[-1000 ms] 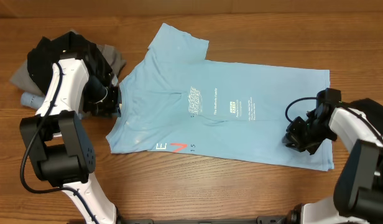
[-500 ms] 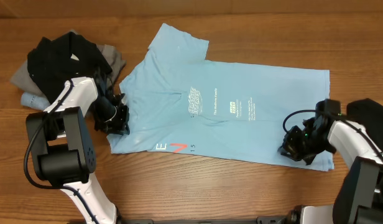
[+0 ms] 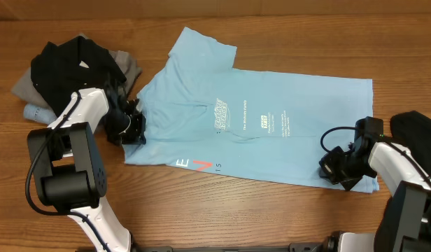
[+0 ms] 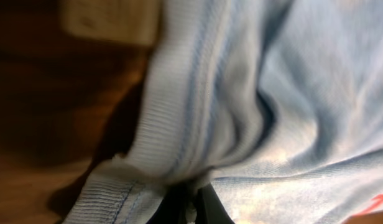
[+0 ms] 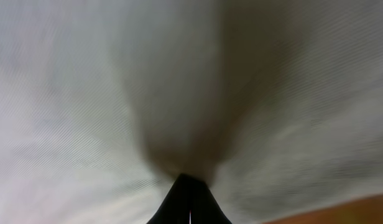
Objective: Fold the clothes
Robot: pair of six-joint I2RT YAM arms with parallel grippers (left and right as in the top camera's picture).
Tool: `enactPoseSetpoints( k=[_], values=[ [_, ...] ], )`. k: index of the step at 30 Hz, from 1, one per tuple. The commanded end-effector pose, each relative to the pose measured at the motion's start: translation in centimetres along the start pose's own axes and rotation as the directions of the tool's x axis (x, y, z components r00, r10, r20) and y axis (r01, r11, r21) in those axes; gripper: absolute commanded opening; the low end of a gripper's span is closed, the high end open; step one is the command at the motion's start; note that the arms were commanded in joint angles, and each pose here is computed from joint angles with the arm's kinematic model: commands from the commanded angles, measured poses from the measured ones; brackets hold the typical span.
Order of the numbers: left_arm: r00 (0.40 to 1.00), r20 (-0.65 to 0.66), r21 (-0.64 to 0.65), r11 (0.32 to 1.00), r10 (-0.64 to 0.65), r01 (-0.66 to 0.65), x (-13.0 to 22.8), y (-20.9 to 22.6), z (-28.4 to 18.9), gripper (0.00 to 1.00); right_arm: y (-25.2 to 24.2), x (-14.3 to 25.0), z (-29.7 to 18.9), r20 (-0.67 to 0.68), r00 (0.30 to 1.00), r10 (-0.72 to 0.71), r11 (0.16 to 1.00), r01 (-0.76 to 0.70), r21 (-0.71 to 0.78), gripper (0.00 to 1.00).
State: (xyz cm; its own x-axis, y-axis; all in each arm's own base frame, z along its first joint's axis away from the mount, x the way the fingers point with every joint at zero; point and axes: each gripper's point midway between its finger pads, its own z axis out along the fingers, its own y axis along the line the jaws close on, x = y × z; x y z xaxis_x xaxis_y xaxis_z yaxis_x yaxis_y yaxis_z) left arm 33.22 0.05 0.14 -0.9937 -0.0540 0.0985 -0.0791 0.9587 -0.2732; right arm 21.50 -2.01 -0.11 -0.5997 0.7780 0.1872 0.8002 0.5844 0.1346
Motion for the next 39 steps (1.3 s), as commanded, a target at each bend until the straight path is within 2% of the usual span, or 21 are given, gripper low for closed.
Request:
enactPoseSetpoints(
  k=[1, 5, 7, 8, 9, 12, 15, 17, 19, 21, 26, 27, 28, 31, 35, 39],
  values=[
    [0.999, 0.043, -0.089, 0.996, 0.004, -0.001, -2.0, 2.0, -1.3, 0.04, -2.5, -3.3, -1.3, 0.145, 0.989, 0.018, 0.985, -0.042, 0.168, 0.04],
    [1.000, 0.011, -0.134, 0.991, -0.004, 0.005, -1.5, 2.6, -2.3, 0.04, -2.6, -3.2, -1.4, 0.137, 0.991, -0.004, 0.985, -0.020, 0.174, 0.04],
    [1.000, -0.016, -0.151, 0.988, -0.011, 0.008, -0.9, 2.8, -2.5, 0.16, -2.5, -3.1, -1.4, 0.133, 0.991, -0.004, 0.985, -0.019, 0.170, 0.04],
    [0.999, -0.035, -0.150, 0.989, -0.016, 0.010, -0.4, 2.8, -2.5, 0.31, -2.3, -3.1, -1.5, 0.127, 0.992, -0.010, 0.987, -0.011, 0.162, 0.04],
    [0.998, -0.052, -0.148, 0.989, -0.021, 0.013, 0.1, 2.7, -2.5, 0.38, -1.7, -2.9, -1.6, 0.109, 0.993, -0.032, 0.990, 0.017, 0.139, 0.05],
    [0.993, -0.110, -0.136, 0.991, -0.035, 0.020, 1.5, 2.4, -2.6, 0.45, 0.7, -1.6, -2.5, 0.026, 0.992, -0.127, 0.992, 0.127, 0.023, 0.08],
    [0.990, -0.135, -0.133, 0.991, -0.039, 0.021, 2.1, 2.3, -2.7, 0.47, 0.6, -0.7, -3.0, -0.014, 0.993, -0.120, 0.992, 0.121, 0.027, 0.10],
    [0.988, -0.148, -0.131, 0.991, -0.043, 0.023, 2.5, 2.2, -2.7, 0.44, 0.0, 0.0, -2.7, -0.040, 0.993, -0.109, 0.993, 0.111, 0.042, 0.09],
    [0.987, -0.157, -0.132, 0.991, -0.045, 0.024, 2.8, 2.3, -2.4, 0.32, -0.6, 0.4, -1.9, -0.052, 0.994, -0.100, 0.994, 0.103, 0.049, 0.08],
    [0.987, -0.157, -0.132, 0.991, -0.045, 0.024, 2.9, 2.4, -1.9, 0.24, -1.2, 0.9, -0.9, -0.060, 0.996, -0.067, 0.996, 0.070, 0.056, 0.08],
    [0.990, -0.137, -0.131, 0.991, -0.044, 0.026, 3.5, 3.1, 0.9, 0.24, -2.7, 1.7, 1.4, -0.056, 0.998, 0.042, 0.997, -0.039, 0.065, 0.08],
    [0.990, -0.137, -0.135, 0.991, -0.044, 0.025, 3.8, 3.3, 1.5, 0.20, -3.0, 1.5, 1.7, -0.046, 0.997, 0.054, 0.996, -0.051, 0.067, 0.07],
    [0.989, -0.142, -0.159, 0.987, -0.045, 0.022, 4.1, 3.8, 1.7, 0.05, -3.5, 1.1, 1.7, -0.027, 0.998, 0.064, 0.995, -0.061, 0.080, 0.07],
    [0.986, -0.142, -0.230, 0.972, -0.090, 0.056, 4.2, 5.1, 1.0, 0.04, -5.5, -0.3, 1.2, 0.038, 0.991, 0.126, 0.981, -0.130, 0.147, 0.04],
    [0.985, -0.106, -0.236, 0.966, -0.132, 0.105, 3.0, 5.9, -0.7, 0.04, -7.3, -1.4, 0.1, 0.084, 0.984, 0.160, 0.960, -0.174, 0.218, 0.04],
    [0.988, -0.062, -0.237, 0.964, -0.142, 0.124, 1.4, 6.3, -2.9, 0.04, -7.6, -1.8, -0.4, 0.092, 0.988, 0.127, 0.960, -0.146, 0.240, 0.04]
  ],
)
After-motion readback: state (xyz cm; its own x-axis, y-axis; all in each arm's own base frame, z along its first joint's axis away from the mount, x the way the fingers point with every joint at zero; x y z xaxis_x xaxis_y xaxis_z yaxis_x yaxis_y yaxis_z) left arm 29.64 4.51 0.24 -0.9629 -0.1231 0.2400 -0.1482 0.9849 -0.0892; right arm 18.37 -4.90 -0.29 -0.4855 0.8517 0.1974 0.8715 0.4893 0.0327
